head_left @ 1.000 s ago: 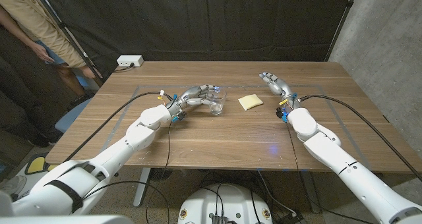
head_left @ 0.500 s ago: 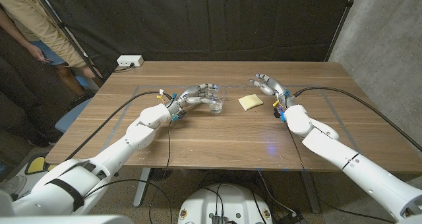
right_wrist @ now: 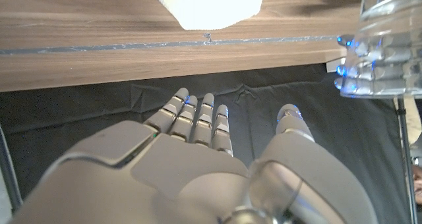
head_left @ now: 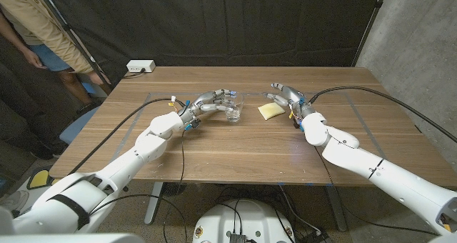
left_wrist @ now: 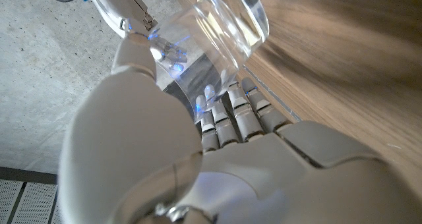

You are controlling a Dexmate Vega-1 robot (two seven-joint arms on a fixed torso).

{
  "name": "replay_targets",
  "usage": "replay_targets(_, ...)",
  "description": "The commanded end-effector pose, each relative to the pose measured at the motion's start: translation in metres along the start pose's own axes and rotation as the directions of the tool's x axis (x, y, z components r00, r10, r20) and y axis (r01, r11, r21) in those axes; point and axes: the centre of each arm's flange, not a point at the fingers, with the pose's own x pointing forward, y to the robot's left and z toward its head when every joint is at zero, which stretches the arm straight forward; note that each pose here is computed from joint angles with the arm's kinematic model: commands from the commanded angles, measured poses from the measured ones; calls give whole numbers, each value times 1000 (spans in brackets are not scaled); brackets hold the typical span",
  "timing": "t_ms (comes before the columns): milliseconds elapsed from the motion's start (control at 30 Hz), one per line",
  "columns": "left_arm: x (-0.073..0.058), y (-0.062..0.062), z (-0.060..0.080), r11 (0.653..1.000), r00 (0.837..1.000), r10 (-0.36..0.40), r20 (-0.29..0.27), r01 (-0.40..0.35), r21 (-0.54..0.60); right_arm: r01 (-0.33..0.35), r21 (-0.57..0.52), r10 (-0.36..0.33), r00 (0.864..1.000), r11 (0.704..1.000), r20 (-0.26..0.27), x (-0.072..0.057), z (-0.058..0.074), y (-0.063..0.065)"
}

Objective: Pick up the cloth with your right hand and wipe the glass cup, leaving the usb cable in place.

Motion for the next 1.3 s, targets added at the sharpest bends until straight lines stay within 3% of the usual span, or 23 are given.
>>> replay_targets(33, -2, 1, 2, 1000, 1000, 6, 7, -6, -1, -39, -189, 41, 999, 981, 5, 4, 12, 12)
replay_targets(767, 2, 2, 2, 1000, 1000, -14, 7, 14, -3, -75, -363, 71, 997, 929, -25, 10, 20, 26)
replay_targets(1300, 1, 5, 1, 1000, 1000, -10, 6, 10, -3, -138, -414, 121, 990, 899, -68, 19, 18, 35)
